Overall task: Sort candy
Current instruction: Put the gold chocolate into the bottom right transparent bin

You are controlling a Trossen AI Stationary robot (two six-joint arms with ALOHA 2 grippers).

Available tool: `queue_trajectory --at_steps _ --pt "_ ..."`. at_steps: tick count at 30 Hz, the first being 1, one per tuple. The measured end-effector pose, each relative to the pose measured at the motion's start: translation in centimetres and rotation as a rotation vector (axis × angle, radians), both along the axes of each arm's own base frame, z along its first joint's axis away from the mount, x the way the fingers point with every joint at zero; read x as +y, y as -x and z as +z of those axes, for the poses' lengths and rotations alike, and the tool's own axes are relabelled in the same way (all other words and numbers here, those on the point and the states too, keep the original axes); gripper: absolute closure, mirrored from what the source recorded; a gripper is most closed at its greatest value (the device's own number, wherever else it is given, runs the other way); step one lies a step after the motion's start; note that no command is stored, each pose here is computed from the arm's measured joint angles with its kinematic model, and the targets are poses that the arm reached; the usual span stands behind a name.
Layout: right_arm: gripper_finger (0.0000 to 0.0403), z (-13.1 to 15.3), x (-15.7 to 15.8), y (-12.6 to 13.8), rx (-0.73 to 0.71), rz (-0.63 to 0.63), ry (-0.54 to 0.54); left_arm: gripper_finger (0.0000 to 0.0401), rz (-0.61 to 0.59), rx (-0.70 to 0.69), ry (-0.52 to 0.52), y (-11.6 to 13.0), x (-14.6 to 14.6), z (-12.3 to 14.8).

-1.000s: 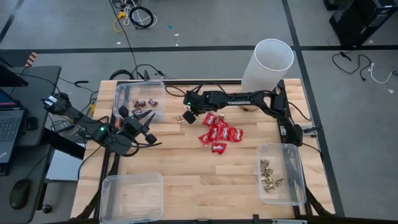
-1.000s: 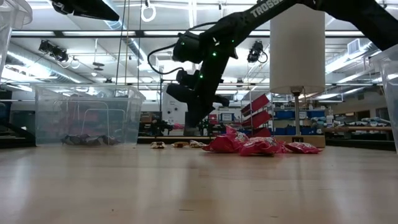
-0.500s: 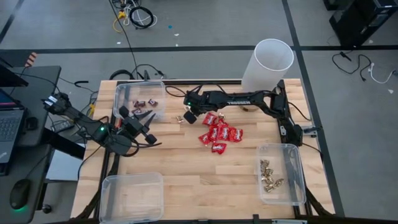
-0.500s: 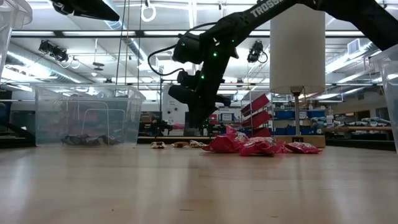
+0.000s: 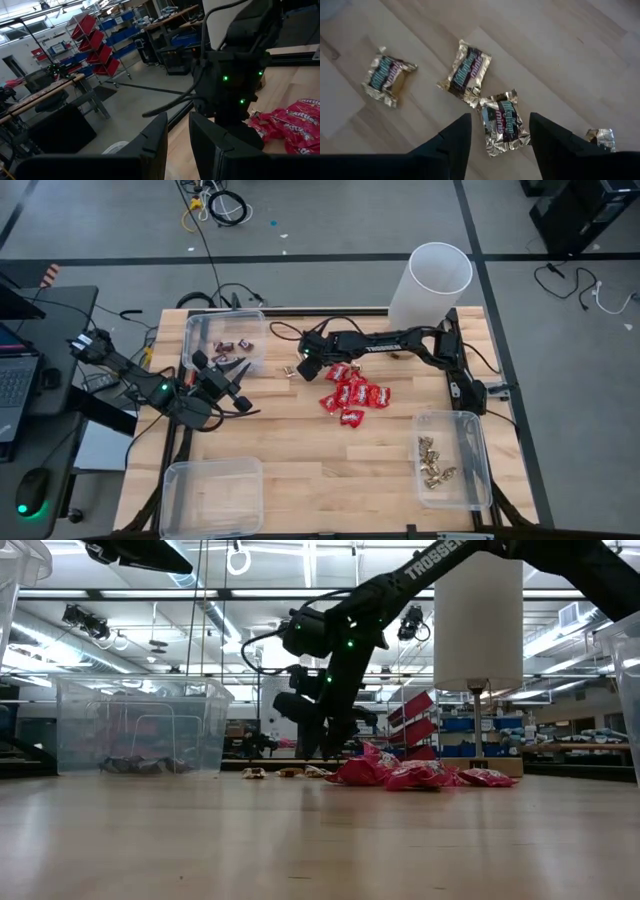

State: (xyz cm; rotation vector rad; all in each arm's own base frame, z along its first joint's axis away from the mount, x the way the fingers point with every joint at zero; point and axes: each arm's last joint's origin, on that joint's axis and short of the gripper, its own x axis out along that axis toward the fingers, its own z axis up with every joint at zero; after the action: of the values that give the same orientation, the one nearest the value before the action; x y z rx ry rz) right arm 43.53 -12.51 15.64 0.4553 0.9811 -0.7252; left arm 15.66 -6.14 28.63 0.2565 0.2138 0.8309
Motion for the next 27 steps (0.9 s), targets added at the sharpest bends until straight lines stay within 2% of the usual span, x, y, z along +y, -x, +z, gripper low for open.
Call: queue_trajectory --at_steps 6,11,18,22,27 --pt "0.0205 -1.0 0.1 0.3 -0.009 0.012 0.009 0.0319 0.0 0.0 0.0 0.0 0.0 0.0" --pt "0.0201 -2.0 0.2 0.8 0.035 0.095 0.04 0.0319 0.0 0.0 0.0 0.0 0.0 0.0" --pt "0.0202 -3.0 0.4 1.2 0.036 0.144 0.038 0.0319 0.0 0.0 0.0 0.0 0.0 0.0" --pt "0.0218 -3.0 0.4 1.2 0.035 0.146 0.036 0.0319 0.0 0.0 0.0 0.0 0.0 0.0" --pt "0.0266 -3.1 0.4 1.2 0.034 0.139 0.029 0.0319 0.0 0.0 0.0 0.0 0.0 0.0"
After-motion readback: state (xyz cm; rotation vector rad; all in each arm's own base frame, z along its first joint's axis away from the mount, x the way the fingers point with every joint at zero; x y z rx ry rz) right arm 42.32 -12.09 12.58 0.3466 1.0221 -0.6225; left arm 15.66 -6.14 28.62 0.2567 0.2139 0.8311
